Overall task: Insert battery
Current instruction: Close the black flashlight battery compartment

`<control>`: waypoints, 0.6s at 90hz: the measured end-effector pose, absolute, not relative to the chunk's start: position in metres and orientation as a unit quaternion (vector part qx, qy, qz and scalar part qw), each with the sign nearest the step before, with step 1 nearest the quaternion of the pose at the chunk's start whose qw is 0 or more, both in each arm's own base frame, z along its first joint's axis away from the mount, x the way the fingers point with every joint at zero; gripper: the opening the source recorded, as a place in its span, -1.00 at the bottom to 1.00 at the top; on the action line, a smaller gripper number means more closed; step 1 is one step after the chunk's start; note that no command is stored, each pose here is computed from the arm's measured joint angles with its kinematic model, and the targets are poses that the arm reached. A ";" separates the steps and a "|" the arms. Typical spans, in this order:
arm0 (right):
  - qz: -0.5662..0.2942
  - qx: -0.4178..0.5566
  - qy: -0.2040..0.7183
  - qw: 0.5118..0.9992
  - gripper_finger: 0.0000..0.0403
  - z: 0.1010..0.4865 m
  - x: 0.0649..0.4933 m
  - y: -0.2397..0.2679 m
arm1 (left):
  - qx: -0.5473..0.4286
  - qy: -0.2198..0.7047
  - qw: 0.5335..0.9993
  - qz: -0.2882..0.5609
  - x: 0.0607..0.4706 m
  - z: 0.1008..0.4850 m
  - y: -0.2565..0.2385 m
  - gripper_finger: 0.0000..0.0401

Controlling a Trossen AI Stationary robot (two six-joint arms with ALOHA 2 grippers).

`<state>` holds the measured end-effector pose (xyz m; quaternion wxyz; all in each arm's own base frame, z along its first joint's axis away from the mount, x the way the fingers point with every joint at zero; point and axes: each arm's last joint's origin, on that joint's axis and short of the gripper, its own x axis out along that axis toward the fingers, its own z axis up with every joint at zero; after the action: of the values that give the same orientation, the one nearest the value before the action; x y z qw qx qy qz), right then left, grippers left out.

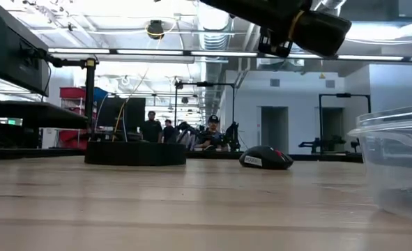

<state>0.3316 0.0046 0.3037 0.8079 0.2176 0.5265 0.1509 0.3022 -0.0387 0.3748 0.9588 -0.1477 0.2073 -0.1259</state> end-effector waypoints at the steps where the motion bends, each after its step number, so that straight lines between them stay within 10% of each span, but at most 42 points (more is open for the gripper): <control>1: 0.150 0.220 0.526 0.808 -0.33 0.304 0.332 0.003 | -0.146 0.207 0.959 -0.126 0.302 0.375 -0.039 0.15; 38: 0.166 0.248 0.520 0.800 -0.33 0.313 0.330 -0.004 | -0.141 0.122 0.962 -0.199 0.306 0.392 -0.042 0.15; 54: 0.181 0.259 0.521 0.793 -0.33 0.315 0.329 0.000 | -0.048 0.066 0.991 -0.103 0.307 0.399 -0.037 0.15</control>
<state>0.3288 0.0000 0.3148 0.7931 0.2594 0.5205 0.1810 0.3075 -0.0370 0.3987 0.9914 -0.0479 0.0658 -0.1030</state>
